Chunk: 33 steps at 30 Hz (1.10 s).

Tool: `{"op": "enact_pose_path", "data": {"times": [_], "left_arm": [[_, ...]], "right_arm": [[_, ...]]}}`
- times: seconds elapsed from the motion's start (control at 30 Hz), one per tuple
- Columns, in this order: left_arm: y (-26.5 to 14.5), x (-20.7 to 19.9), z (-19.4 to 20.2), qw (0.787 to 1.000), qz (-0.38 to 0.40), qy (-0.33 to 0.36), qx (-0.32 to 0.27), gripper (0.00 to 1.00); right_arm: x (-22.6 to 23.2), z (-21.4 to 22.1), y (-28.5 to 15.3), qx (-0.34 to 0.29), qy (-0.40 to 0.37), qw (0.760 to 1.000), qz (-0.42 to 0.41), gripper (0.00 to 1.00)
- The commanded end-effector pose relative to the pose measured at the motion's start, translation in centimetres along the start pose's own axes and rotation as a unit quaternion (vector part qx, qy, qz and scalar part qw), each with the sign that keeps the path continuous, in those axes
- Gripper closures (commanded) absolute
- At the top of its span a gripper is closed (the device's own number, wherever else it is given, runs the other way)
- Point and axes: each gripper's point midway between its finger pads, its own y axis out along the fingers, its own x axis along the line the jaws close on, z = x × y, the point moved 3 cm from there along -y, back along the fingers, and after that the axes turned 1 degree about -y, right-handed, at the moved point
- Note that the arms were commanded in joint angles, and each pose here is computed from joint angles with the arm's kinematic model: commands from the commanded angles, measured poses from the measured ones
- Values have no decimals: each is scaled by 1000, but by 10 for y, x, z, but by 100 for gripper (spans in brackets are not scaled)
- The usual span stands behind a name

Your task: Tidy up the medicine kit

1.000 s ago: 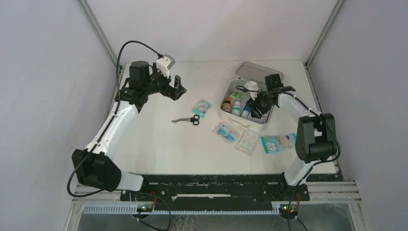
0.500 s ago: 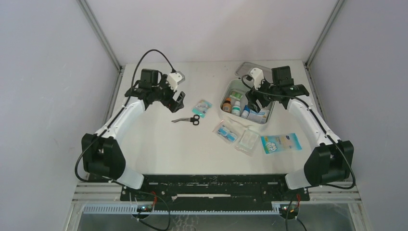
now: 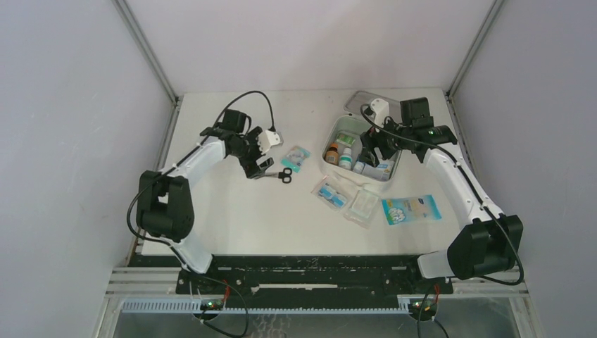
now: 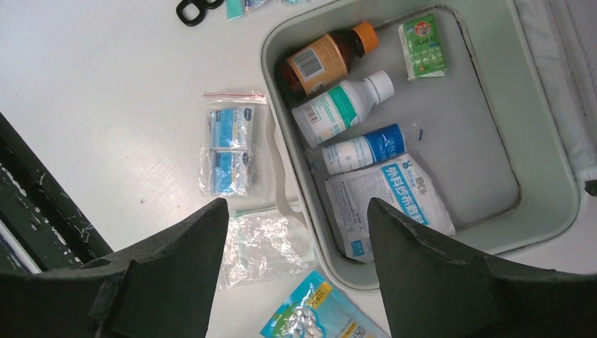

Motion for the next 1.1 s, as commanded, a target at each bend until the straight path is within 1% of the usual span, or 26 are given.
{"op": "enact_pose_path", "data": {"times": [0.0, 0.3, 0.57, 0.77, 0.83, 1.07], "left_arm": [[5, 4, 3, 996, 5, 79, 29, 7], [21, 3, 16, 988, 30, 126, 79, 7], [42, 3, 18, 979, 67, 166, 102, 4], [57, 6, 18, 971, 88, 185, 124, 3], [60, 6, 19, 968, 98, 188, 133, 5], [68, 9, 17, 961, 126, 189, 159, 16]], "right_arm": [[4, -11, -7, -21, 19, 1000, 1, 28], [3, -3, -9, -10, 18, 1000, 9, 26], [-2, 3, -13, -6, 11, 999, 30, 25], [-5, 6, -17, -16, 27, 999, 21, 26], [-6, 6, -19, -20, 29, 999, 21, 26], [-5, 8, -17, -20, 32, 999, 11, 27]]}}
